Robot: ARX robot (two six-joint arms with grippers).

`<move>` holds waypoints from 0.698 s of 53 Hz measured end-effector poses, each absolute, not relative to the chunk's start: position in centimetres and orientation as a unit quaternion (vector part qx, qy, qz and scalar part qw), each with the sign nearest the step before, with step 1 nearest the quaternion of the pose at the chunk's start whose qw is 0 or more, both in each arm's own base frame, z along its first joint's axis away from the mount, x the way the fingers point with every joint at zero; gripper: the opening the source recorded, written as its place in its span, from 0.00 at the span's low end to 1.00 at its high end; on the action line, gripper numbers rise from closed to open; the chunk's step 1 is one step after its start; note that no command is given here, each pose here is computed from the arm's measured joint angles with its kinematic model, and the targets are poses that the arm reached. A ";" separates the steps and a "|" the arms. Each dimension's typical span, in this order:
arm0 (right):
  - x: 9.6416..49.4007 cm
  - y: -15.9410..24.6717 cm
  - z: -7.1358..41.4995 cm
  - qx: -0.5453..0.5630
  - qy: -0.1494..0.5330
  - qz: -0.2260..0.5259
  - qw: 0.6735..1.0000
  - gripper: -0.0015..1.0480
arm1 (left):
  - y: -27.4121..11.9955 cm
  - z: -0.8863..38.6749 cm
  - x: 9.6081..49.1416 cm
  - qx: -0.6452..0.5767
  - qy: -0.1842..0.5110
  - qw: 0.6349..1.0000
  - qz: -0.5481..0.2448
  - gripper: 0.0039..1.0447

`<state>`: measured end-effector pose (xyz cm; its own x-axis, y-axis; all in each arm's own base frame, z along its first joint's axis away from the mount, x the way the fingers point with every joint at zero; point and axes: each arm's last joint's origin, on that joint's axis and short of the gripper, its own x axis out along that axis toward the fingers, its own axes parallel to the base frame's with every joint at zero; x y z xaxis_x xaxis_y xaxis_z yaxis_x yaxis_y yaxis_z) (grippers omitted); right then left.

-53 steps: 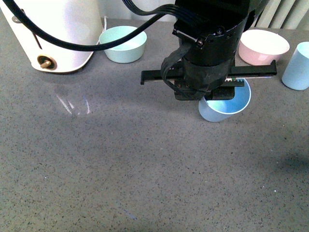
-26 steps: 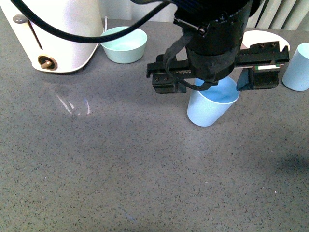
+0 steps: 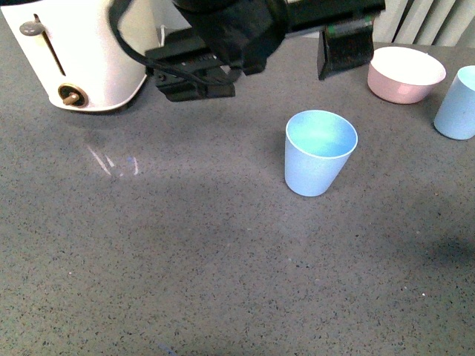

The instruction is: Stack blue cups with both arms

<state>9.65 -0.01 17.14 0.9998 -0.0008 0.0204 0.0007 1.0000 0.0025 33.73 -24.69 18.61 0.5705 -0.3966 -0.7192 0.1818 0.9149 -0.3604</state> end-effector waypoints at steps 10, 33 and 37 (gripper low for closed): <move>9.6 0.0 17.1 0.001 -0.010 -0.001 1.000 0.91 | -19.2 23.6 30.9 -0.110 0.229 0.956 -0.147 0.85; 9.6 0.0 17.1 0.001 -0.010 0.000 1.000 0.91 | -4.6 20.2 19.9 -0.008 0.008 1.000 -0.006 0.01; 9.6 0.0 17.1 0.001 -0.010 -0.001 1.000 0.91 | -3.9 19.9 19.0 -0.007 0.002 1.000 -0.008 0.01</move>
